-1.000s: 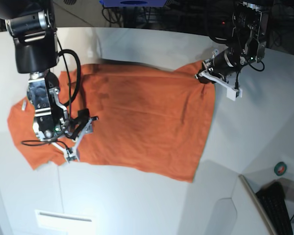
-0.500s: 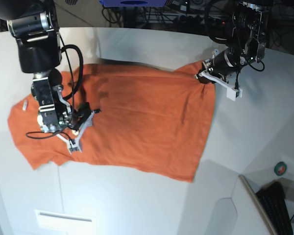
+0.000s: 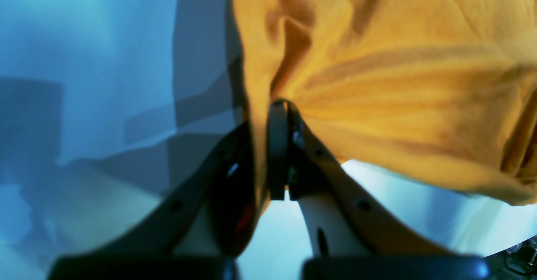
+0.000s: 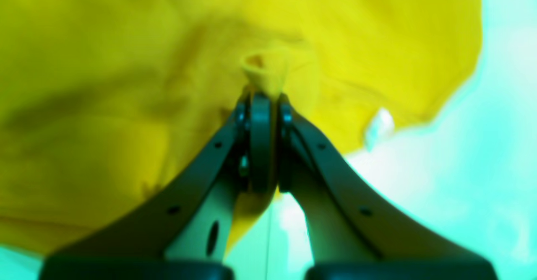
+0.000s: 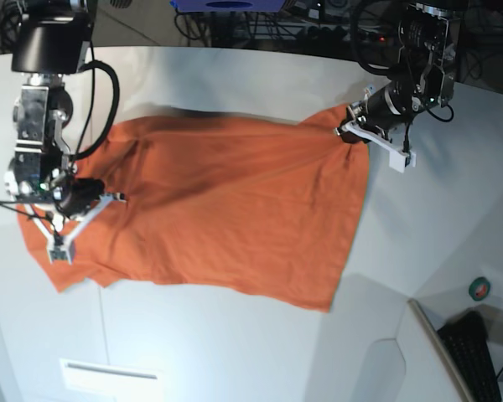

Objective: Layout the t-shirt on the table in an organized manner, then fold the t-shirt properly
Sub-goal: 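Release and regrasp the t-shirt corner with the right gripper, then lift the t-shirt with both grippers and shake it flat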

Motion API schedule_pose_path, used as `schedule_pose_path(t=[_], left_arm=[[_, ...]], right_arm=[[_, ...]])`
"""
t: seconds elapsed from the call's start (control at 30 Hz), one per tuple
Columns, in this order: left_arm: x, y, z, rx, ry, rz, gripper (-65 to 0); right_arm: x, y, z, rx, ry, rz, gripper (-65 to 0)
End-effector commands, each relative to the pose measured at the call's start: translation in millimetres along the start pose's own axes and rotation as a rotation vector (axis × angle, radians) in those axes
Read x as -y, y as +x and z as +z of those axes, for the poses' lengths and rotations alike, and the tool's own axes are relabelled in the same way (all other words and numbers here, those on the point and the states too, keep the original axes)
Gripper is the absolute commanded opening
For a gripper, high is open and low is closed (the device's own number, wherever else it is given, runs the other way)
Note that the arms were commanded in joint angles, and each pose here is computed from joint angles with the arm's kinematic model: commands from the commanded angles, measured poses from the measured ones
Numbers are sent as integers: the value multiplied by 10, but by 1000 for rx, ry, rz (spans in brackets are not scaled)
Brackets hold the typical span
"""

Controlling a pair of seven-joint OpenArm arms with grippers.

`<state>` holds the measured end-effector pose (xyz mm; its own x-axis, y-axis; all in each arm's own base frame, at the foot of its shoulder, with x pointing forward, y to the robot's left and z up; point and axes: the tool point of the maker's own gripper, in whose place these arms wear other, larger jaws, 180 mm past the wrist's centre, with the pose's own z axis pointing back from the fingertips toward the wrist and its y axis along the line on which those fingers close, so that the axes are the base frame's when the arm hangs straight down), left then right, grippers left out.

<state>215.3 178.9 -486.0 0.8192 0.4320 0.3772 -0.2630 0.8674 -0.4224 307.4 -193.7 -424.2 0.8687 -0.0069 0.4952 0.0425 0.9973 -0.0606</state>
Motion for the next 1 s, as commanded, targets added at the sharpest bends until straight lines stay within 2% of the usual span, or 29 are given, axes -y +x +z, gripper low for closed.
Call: schedule_pose_path(t=[0.0, 0.13, 0.33, 0.47, 0.53, 0.63, 0.77, 0.97], left_arm=[[45, 112, 26, 31, -14, -9, -650], [48, 108, 24, 30, -15, -10, -650], [68, 94, 19, 25, -19, -13, -650], [236, 249, 91, 69, -56, -43, -650], [400, 423, 176, 119, -89, -78, -650], [705, 807, 271, 209, -147, -127, -650], [1166, 1208, 238, 270, -226, -198, -650], [1449, 1857, 47, 315, -241, -212, -650]], right_arm=[[142, 69, 94, 36, -31, -20, -650], [395, -335, 314, 2, -92, -63, -650], [406, -1024, 501, -84, -115, -201, -650], [386, -1142, 563, -94, -121, -240, -650], [402, -1033, 598, -63, -125, -231, -650], [602, -528, 602, 40, -155, -200, -650], [893, 151, 498, 131, -182, -191, -650], [1318, 994, 285, 167, -190, -235, -650]])
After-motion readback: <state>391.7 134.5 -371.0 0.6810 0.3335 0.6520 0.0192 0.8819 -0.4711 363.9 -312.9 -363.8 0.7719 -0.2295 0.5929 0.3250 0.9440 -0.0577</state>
